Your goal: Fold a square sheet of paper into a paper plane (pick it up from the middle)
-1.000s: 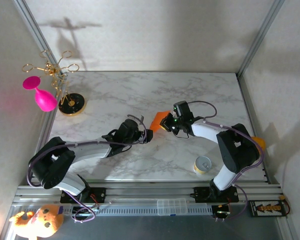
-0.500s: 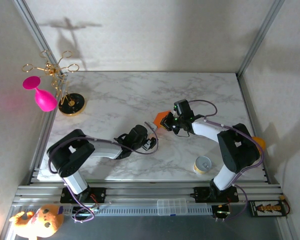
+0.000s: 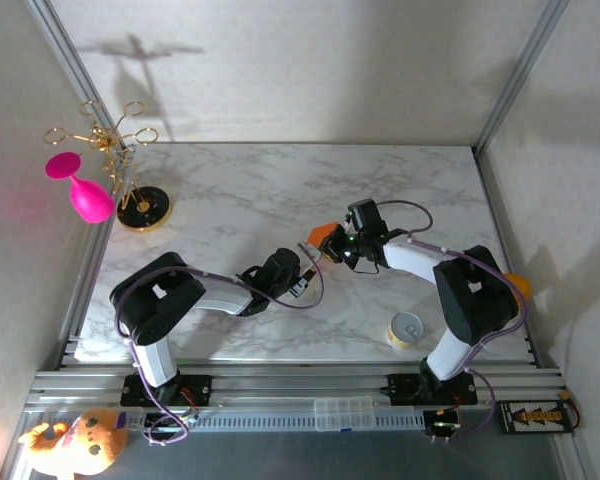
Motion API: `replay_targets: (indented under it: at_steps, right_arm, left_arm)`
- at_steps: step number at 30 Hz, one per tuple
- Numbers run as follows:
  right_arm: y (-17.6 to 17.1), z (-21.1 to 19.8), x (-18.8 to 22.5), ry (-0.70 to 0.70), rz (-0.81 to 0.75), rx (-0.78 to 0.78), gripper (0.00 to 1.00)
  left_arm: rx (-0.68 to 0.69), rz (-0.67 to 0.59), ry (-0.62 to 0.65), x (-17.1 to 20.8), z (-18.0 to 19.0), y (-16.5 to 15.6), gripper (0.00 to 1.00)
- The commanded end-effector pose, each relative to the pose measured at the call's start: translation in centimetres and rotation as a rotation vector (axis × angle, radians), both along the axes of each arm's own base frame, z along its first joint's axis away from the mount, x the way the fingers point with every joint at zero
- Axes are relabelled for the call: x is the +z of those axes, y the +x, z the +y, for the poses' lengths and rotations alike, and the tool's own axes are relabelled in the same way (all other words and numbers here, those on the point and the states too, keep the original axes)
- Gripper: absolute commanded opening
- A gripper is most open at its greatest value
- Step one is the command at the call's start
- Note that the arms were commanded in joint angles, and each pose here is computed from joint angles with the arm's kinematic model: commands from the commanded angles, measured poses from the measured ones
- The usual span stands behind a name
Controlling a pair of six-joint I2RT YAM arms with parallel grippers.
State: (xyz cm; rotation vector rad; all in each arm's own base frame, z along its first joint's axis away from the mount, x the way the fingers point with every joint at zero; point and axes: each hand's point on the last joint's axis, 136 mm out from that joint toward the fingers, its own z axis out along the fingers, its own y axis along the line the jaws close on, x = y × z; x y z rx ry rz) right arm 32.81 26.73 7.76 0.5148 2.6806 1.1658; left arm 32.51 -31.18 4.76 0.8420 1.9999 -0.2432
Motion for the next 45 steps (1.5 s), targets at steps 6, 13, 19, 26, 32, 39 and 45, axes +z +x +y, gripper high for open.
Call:
replay_targets:
  at_steps: [6, 13, 19, 26, 32, 39, 45]
  right_arm:
    - [0.2, -0.6, -0.2, -0.003, 0.030, -0.023, 0.28]
    - [1.2, -3.0, 1.0, -0.032, -0.016, -0.100, 0.57]
    - [1.8, -5.1, 1.6, -0.055, -0.049, -0.158, 0.62]
    - [1.9, -6.0, 1.7, -0.064, -0.059, -0.176, 0.63]
    - [1.7, -6.1, 1.6, -0.067, -0.063, -0.174, 0.63]
    - [1.7, -6.2, 1.7, -0.065, -0.089, -0.156, 0.63]
    - [1.7, -5.6, 1.9, -0.050, -0.184, -0.071, 0.60]
  left_arm:
    - [-0.018, 0.014, -0.024, -0.5, -0.6, -0.3, 0.14]
    - [-0.034, 0.052, -0.041, -1.3, -0.7, -1.1, 0.09]
    - [-0.076, 0.117, -0.053, -2.0, -1.4, -1.9, 0.04]
    - [-0.089, 0.254, -0.133, -2.1, -2.0, -2.0, 0.00]
    - [-0.059, 0.366, -0.236, -1.8, -2.1, -1.5, 0.00]
    - [-0.011, 0.527, -0.363, -2.0, -2.3, -1.3, 0.00]
    - [0.042, 0.647, -0.508, -1.2, -2.5, -1.0, 0.00]
